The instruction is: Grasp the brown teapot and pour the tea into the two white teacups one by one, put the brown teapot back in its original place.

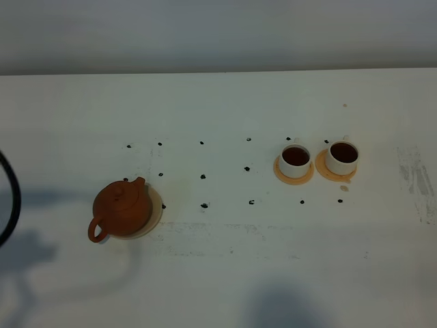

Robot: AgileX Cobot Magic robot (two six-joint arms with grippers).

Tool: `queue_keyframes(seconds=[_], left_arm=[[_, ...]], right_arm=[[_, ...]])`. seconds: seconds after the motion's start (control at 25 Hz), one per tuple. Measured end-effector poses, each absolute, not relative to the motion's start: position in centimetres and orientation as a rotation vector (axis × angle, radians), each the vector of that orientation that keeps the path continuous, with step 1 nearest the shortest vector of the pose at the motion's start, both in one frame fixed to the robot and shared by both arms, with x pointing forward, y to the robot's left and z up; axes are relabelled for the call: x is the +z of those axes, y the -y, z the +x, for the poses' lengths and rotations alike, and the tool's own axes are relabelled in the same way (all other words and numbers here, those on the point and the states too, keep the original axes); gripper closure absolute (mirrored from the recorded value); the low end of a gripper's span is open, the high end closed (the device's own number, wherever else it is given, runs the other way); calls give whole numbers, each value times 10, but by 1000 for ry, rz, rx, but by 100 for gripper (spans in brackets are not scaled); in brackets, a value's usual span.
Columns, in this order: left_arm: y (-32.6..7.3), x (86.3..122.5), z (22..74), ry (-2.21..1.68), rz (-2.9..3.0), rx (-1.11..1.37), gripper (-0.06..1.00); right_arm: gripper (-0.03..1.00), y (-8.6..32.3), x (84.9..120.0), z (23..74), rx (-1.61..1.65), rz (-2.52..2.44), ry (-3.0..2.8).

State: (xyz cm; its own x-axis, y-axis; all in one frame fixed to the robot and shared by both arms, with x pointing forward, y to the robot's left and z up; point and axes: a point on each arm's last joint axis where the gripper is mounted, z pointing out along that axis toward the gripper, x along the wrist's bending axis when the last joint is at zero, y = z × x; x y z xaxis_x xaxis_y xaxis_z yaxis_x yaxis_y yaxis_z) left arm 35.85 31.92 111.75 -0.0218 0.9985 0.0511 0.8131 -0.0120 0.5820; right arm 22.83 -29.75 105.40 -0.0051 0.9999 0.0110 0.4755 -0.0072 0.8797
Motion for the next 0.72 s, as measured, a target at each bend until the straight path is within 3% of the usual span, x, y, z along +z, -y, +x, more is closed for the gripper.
queue_keyframes(seconds=[0.24,0.72], left_arm=[[-305,1133,320,-1775,1771,722,37],[-293,1105,292,-1736,1774,638,37]], right_arm=[[51,297,1054,228,945,1568,-1566],[51,297,1054,228,945,1568,-1566]])
